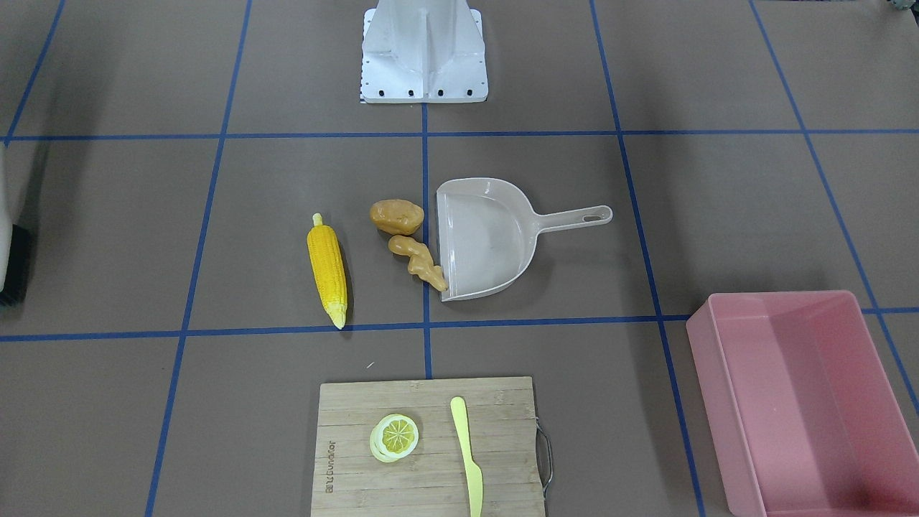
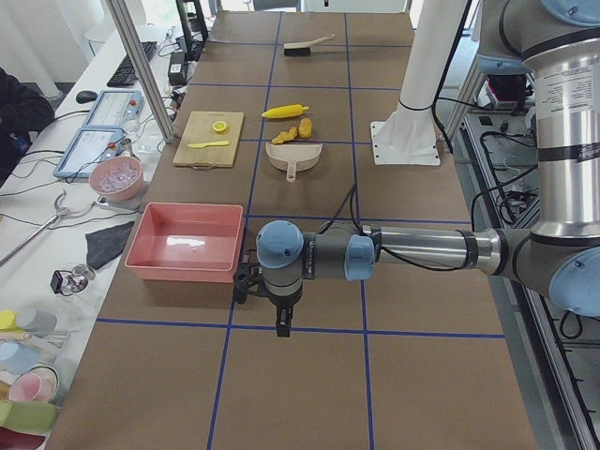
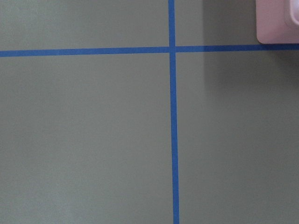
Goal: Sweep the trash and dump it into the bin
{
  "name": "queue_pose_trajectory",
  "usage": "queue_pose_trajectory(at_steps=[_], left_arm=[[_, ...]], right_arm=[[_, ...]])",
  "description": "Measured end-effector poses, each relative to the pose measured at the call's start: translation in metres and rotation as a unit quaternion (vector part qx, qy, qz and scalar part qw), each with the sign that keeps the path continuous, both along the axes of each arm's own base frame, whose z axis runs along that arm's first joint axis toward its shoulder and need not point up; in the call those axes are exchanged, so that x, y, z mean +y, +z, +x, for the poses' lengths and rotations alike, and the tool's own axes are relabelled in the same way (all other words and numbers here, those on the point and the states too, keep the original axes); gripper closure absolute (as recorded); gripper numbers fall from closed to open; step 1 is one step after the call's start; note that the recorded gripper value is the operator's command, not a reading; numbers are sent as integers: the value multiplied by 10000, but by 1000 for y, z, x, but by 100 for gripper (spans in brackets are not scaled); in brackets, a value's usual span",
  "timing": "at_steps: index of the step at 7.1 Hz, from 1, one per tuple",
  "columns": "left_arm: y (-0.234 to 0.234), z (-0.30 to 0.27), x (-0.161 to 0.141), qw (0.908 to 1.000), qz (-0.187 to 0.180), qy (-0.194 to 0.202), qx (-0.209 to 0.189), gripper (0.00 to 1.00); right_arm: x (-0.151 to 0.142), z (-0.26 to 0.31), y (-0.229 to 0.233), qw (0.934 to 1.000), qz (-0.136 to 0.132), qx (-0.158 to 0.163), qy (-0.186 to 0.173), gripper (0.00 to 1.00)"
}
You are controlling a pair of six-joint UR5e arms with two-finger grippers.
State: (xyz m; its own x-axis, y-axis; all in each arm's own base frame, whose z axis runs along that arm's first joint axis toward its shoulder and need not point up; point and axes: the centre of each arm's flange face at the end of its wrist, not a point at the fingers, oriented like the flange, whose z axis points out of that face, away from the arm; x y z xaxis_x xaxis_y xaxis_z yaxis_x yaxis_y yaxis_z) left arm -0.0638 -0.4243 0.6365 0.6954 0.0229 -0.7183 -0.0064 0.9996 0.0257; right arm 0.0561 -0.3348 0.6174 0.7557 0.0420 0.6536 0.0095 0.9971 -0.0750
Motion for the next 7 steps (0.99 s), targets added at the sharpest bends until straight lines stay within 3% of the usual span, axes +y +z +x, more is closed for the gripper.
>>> queue_pose_trajectory(at_steps=[4, 7], left_arm=[[-3, 0, -1, 10000, 41, 0, 0, 1], [-30, 16, -14, 9994, 311, 164, 5, 1]], right_arm=[[0, -36, -3, 9998, 5, -140, -112, 1], [-3, -57, 0, 9999, -9, -143, -83, 0]])
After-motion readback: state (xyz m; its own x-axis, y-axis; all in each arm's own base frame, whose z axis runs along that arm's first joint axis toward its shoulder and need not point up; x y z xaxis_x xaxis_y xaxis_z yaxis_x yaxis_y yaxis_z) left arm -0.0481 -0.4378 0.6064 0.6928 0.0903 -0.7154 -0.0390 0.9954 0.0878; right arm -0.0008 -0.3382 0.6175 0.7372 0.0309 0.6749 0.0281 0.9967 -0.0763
